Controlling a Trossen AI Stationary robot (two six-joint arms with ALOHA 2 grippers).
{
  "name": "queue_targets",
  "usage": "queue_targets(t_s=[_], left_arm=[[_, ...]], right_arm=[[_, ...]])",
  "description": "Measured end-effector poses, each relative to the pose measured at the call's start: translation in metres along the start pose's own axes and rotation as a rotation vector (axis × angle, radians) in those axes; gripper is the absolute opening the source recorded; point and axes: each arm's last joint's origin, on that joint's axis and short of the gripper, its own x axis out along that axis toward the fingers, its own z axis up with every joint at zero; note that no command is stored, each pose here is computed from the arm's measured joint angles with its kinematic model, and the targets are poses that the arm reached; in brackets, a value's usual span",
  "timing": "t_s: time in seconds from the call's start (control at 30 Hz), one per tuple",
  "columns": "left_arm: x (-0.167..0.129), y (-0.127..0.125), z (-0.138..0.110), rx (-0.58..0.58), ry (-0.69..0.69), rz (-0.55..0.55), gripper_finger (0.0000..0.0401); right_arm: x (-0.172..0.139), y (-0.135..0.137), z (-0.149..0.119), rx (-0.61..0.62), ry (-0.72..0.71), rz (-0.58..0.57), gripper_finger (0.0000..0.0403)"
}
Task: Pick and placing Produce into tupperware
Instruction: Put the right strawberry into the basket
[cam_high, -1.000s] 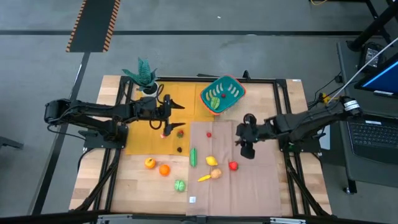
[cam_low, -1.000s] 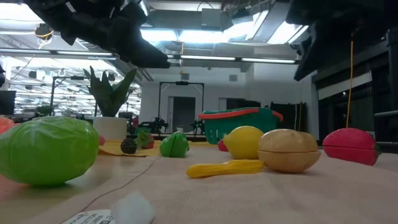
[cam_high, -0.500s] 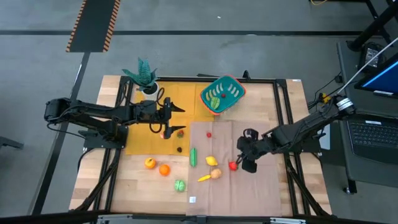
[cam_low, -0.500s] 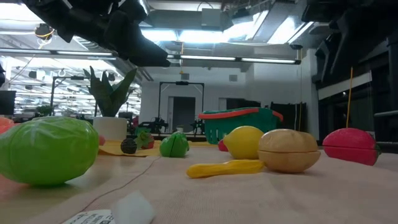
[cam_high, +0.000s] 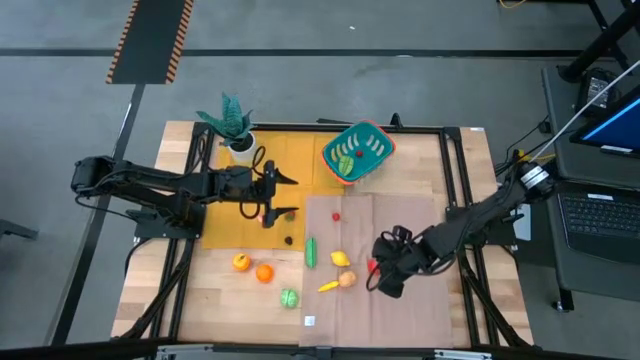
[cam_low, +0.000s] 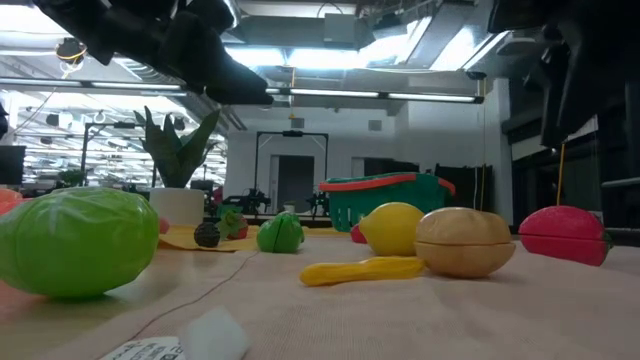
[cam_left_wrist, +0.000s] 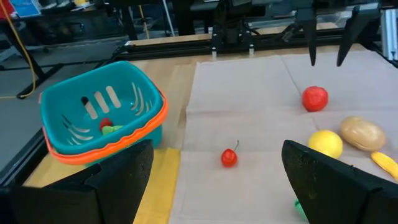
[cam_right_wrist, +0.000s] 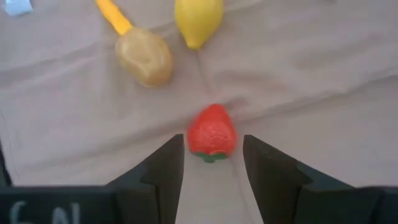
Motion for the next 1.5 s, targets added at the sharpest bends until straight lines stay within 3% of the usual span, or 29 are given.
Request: queue_targets(t_s=[0.27, 0.7, 1.2, 1.5], left_arm=[[0.0, -0.004, 0.0, 0.006, 0.005, -0.016, 0.0348], [0.0, -0.004, 0.0, 0.007, 0.006, -0.015, 0.0348], [0.0, -0.003, 0.0, 0.009, 0.007, -0.015, 0.0348], [0.0, -0.004, -0.002, 0.009, 0.018, -0.016, 0.0348]], right_arm=[[0.018, 0.006, -0.006, 0.041, 0.053, -0.043, 0.0167], [0.02, 0.006, -0.006, -0.134, 0.055, -0.033, 0.0167], [0.02, 0.008, -0.004, -0.157, 0.037, -0.014, 0.0168], [0.02, 0.008, -0.004, -0.152, 0.037, -0.014, 0.0212]])
